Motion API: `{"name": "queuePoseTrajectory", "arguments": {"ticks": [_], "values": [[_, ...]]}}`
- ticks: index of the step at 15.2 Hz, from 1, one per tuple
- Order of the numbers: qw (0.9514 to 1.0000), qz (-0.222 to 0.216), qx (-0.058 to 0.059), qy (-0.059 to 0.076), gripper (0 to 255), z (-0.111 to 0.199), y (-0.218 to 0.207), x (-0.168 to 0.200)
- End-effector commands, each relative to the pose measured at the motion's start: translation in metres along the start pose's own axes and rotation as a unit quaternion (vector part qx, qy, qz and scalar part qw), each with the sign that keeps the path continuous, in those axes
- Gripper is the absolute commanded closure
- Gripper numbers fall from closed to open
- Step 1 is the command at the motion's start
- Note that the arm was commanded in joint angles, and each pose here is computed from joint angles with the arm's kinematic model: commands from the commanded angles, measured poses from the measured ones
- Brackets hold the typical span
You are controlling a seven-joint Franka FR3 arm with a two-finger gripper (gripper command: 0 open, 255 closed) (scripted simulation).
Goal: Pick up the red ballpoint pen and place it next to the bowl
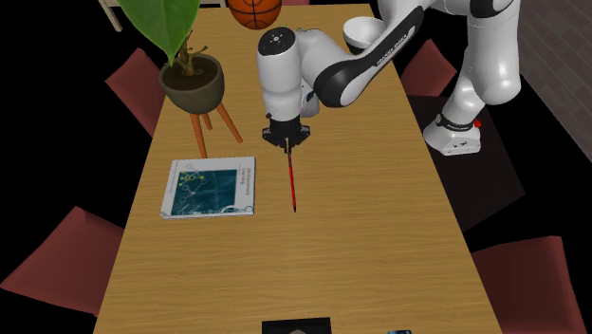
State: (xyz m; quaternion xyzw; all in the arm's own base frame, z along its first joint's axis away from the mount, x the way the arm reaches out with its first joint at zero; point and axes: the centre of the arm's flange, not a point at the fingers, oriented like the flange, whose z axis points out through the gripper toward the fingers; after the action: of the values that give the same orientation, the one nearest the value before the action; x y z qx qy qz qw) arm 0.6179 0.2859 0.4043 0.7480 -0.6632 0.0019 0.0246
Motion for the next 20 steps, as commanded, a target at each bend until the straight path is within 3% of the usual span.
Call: {"name": "queuePoseTrajectory", "arguments": {"ticks": [1,18,20], "values": [[1.0000,0.000,0.000,0.000,255,-0.010,0.001,0.000],[1.0000,0.000,0.000,0.000,255,-0.098,0.004,0.004],[1.0000,0.000,0.000,0.000,255,-0.097,0.018,0.026]]}}
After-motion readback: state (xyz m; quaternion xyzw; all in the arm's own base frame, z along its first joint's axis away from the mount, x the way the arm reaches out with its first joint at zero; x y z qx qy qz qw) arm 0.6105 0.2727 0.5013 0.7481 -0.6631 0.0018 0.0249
